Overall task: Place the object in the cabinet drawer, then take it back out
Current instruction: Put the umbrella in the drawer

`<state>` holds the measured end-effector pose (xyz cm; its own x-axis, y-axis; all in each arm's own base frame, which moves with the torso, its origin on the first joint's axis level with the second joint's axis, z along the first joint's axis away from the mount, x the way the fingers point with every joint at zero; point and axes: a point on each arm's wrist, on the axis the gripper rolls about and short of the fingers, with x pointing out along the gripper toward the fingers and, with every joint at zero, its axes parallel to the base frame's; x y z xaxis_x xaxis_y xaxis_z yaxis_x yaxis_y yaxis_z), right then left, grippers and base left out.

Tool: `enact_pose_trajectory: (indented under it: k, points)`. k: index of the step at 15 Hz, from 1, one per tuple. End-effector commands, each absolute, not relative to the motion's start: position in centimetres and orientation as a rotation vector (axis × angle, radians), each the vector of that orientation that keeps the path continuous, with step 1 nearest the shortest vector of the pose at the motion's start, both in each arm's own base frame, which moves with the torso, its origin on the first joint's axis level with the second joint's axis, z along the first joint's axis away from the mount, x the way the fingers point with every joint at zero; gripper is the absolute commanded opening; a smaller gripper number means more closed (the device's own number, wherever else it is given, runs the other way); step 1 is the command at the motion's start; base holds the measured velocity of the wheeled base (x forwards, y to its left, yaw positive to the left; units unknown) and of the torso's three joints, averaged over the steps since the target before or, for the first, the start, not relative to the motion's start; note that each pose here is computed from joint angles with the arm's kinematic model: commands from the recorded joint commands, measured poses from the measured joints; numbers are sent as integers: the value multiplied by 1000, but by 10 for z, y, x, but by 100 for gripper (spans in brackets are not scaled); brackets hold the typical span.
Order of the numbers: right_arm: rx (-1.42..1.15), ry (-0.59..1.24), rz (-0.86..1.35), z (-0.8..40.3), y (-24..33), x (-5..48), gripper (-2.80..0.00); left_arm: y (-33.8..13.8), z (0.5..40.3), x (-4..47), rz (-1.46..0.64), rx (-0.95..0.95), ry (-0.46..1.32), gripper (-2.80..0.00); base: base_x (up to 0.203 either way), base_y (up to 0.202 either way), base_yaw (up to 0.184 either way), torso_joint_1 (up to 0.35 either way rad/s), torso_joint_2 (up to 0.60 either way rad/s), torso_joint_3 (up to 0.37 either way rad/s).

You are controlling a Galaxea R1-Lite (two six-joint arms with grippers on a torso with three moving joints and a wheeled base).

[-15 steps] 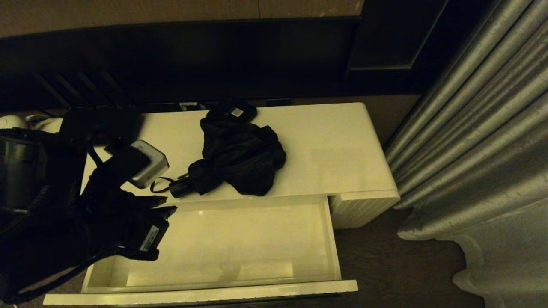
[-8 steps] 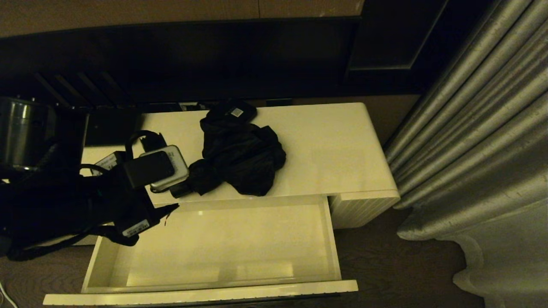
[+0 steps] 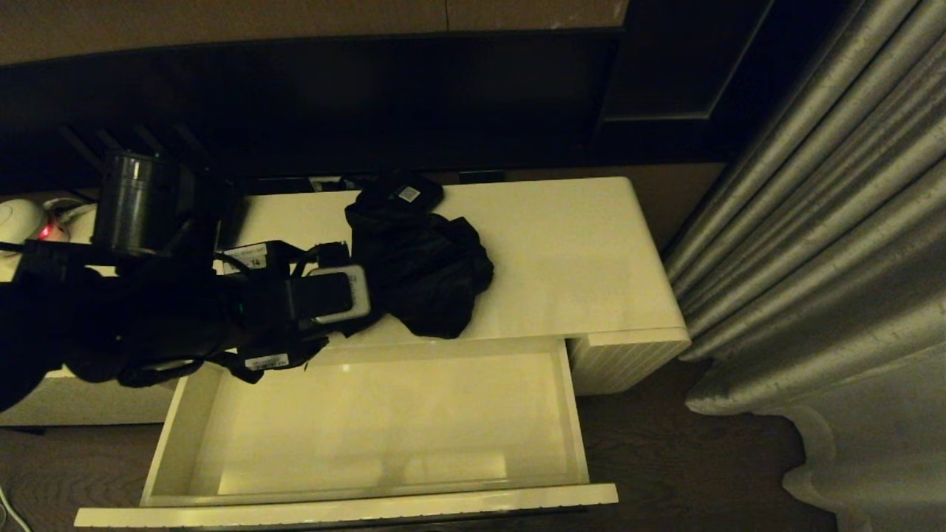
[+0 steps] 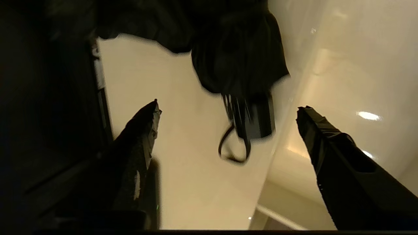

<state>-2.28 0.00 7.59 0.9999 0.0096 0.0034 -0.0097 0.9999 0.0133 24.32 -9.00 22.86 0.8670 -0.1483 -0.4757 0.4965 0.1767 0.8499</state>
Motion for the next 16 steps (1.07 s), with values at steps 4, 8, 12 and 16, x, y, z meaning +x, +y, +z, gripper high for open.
enact_pose_trajectory:
  k: [4, 8, 12, 16]
  points:
    - [14, -2, 11, 76, 0, -23, -280, -103, 208, 295, -481, 1292, 397, 0, 0, 0, 0, 0, 0, 0]
    - [14, -2, 11, 76, 0, -23, -280, -101, 210, 315, -446, 1258, 405, 0, 0, 0, 0, 0, 0, 0]
    - [14, -1, 11, 76, 0, -23, -280, -102, 211, 336, -411, 1219, 407, 0, 0, 0, 0, 0, 0, 0]
    - [14, -2, 11, 76, 0, -23, -280, -105, 211, 346, -405, 1198, 409, 0, 0, 0, 0, 0, 0, 0]
